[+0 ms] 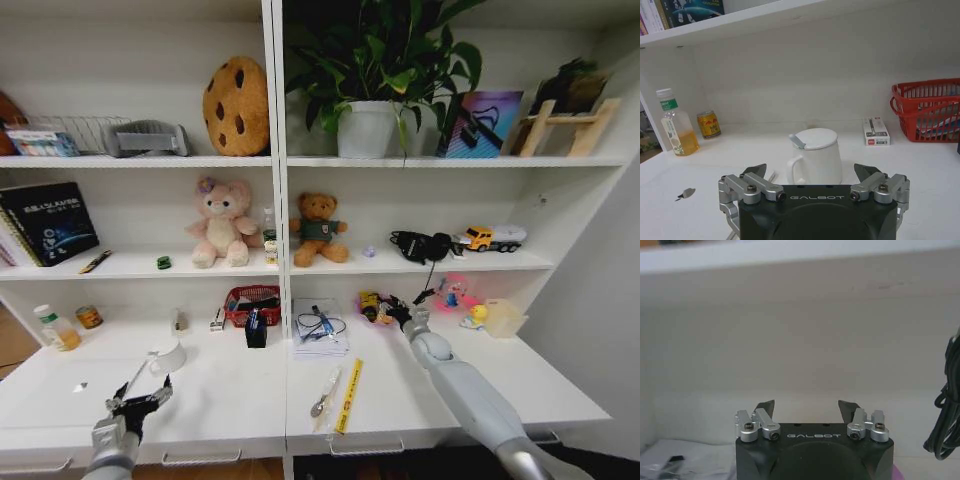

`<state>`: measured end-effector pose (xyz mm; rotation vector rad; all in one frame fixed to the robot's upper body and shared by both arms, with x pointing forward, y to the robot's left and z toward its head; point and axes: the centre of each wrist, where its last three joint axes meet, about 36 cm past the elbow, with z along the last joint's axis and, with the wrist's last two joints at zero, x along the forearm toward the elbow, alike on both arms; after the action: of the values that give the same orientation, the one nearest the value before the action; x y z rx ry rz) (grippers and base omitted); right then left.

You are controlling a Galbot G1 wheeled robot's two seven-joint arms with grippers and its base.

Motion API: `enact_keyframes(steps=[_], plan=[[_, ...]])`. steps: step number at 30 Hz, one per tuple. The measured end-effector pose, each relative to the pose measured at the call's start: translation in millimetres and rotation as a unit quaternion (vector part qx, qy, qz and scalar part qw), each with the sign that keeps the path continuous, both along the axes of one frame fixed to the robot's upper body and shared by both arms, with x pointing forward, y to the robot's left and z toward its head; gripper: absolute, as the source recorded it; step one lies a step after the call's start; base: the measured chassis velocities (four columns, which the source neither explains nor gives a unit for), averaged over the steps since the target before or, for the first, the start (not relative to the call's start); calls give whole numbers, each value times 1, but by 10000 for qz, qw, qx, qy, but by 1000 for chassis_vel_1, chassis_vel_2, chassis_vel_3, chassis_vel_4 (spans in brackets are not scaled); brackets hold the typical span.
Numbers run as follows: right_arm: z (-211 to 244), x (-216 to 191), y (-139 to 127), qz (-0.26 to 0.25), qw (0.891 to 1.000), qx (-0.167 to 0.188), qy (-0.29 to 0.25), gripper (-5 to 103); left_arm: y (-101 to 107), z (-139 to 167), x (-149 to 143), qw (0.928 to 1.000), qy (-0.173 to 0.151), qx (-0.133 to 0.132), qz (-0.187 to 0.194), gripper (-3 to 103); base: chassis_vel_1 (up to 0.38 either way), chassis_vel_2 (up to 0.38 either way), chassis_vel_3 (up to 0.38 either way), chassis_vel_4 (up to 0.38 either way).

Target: Organize the objects on the table.

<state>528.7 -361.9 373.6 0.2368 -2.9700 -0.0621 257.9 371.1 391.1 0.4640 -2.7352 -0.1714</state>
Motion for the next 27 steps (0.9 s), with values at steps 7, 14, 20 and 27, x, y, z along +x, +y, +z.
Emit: enact_keyframes(steps=[7,14,20,27], plan=[[15,-43,-3,-11,10000,-9,-27,95,1,3,3,10000,-62,5,1,99,0,0,0,0],[40,-129,23,-524,9974,-42,-491,100,1,11,-1,9998,-172,16,50,99,0,0,0,0],[36,-160,4,-978,9910,-397,-818,100,0,23,1,9993,-365,-30,58,100,0,0,0,0],[45,-200,-34,-1901,9756,-562,-939,100,-7,47,3,9968,-794,79,-15,100,0,0,0,0]])
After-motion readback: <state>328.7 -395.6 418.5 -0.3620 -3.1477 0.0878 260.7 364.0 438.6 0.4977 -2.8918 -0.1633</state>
